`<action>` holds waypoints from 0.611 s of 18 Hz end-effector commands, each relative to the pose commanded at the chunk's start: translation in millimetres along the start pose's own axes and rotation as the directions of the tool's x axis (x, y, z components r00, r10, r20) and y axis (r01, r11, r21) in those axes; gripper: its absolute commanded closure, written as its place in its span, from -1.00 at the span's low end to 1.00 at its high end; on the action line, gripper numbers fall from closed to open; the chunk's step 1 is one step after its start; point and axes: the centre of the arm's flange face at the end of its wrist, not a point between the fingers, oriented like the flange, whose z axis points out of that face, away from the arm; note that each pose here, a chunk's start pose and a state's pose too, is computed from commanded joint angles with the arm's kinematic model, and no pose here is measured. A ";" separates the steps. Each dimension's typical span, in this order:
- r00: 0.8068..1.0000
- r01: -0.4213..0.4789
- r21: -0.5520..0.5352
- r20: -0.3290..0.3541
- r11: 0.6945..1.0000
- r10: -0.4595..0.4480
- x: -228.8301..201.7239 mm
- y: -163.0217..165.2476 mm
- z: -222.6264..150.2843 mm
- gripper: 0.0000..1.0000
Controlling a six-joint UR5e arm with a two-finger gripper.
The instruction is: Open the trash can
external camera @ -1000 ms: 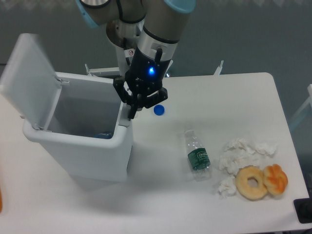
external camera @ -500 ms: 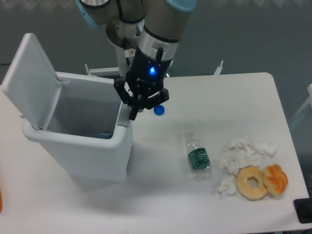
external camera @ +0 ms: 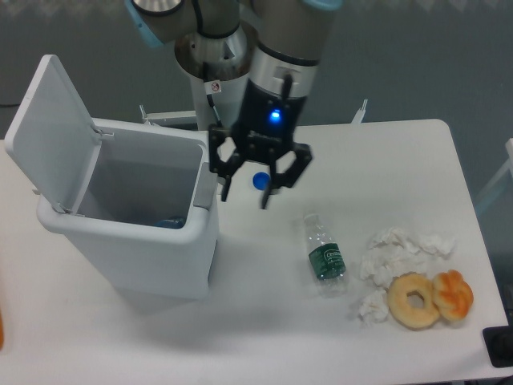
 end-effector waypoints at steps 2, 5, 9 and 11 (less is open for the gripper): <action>0.998 -0.001 -0.008 0.060 1.000 0.002 -21.4 -1.8 11.7 -1.00; 0.986 -0.052 -0.074 0.154 0.996 0.063 -50.8 4.7 24.4 -1.00; 0.976 -0.098 -0.166 0.178 0.981 0.127 -110.4 23.2 48.4 -1.00; 0.969 -0.160 -0.199 0.158 0.967 0.193 -141.9 33.8 59.4 -1.00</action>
